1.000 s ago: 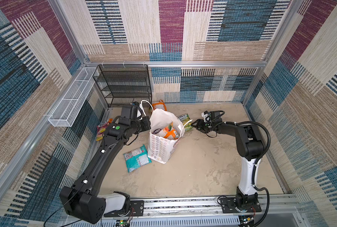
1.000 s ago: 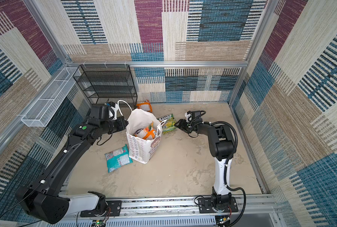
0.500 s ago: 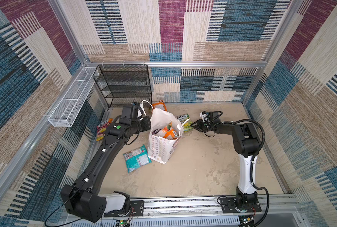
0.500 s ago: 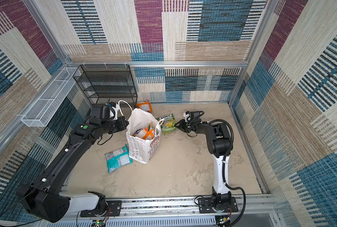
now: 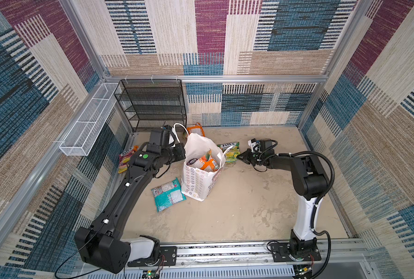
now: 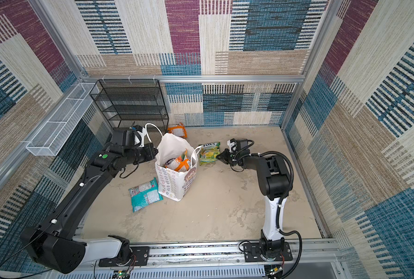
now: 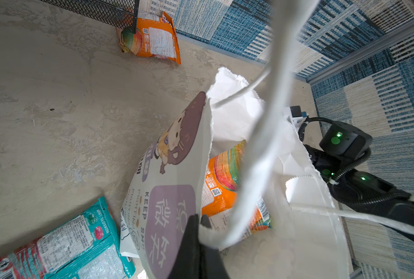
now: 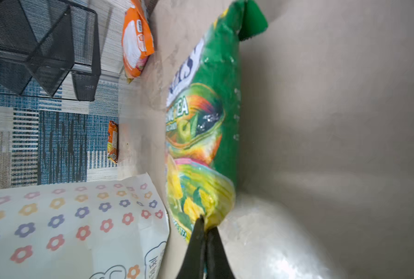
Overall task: Place the snacks into the paper bag
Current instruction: 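Lift the green FOX'S packet with the right gripper over the bag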
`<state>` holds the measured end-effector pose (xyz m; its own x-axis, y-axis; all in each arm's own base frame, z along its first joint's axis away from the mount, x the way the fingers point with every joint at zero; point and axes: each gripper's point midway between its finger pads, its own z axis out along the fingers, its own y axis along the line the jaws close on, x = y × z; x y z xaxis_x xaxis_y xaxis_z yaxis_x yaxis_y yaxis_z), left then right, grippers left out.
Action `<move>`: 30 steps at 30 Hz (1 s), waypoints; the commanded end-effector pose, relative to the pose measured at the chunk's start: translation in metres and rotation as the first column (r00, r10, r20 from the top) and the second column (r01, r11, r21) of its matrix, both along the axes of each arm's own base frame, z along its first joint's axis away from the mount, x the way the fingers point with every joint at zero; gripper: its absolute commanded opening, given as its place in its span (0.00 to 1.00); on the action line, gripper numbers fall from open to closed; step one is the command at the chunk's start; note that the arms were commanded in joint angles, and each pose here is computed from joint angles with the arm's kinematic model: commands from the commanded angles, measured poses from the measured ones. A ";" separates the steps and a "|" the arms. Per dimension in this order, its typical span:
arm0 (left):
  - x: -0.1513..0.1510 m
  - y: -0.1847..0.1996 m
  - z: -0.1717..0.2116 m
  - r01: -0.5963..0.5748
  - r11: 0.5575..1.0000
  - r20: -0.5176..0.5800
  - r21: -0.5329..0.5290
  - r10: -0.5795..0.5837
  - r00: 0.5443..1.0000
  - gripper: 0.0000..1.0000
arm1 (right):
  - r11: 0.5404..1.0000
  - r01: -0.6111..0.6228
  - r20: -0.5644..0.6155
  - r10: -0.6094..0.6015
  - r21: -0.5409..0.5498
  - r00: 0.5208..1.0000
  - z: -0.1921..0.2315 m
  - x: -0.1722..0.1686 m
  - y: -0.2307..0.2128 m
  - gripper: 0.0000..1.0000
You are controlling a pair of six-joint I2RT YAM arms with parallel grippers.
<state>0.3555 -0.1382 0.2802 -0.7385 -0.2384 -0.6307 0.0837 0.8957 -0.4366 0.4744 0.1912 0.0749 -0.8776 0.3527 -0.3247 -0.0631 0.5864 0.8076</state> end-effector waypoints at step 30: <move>-0.004 0.001 0.003 0.022 0.999 0.010 0.027 -0.022 1.000 0.01 | 0.996 -0.088 0.684 0.066 -0.002 0.727 0.377 -0.122 0.092 0.00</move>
